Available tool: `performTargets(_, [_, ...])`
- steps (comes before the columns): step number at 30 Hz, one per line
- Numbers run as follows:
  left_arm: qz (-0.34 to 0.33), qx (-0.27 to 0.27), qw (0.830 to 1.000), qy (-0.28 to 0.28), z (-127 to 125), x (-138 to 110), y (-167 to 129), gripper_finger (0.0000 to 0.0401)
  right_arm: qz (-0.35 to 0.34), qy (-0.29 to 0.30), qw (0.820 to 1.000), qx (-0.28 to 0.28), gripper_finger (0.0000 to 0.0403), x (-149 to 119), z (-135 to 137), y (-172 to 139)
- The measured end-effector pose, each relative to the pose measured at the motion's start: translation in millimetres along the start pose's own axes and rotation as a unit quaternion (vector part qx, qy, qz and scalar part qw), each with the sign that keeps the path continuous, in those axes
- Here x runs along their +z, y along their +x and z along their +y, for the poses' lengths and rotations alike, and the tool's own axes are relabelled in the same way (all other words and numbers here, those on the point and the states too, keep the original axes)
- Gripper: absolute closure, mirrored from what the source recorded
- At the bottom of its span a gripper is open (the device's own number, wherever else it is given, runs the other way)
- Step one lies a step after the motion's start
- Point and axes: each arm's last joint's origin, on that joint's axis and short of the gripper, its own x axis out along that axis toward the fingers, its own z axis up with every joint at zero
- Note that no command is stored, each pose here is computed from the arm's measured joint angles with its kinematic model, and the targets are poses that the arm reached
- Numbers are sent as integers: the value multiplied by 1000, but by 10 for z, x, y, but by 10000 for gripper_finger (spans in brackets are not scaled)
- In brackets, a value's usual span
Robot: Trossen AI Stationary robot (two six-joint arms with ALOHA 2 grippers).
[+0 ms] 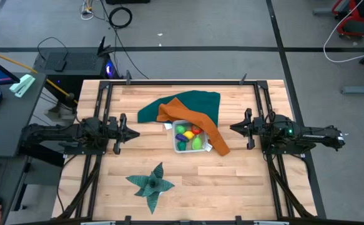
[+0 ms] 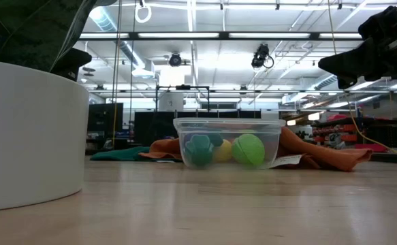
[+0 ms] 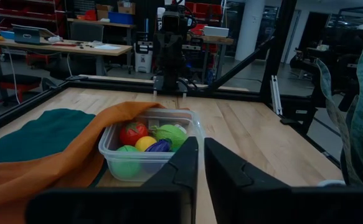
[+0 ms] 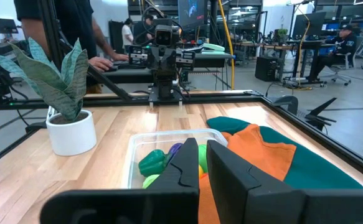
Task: Pick and placing Produce into tupperware
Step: Return to Home Position
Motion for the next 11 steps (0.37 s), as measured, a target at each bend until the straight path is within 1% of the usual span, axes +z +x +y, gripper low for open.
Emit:
performTargets(5, [0,0,1000,0,0,0,0,373,0,0,1000,0,403,0,0,0])
performTargets(11, [0,0,1000,0,0,-1,0,364,0,0,1000,0,403,0,0,0])
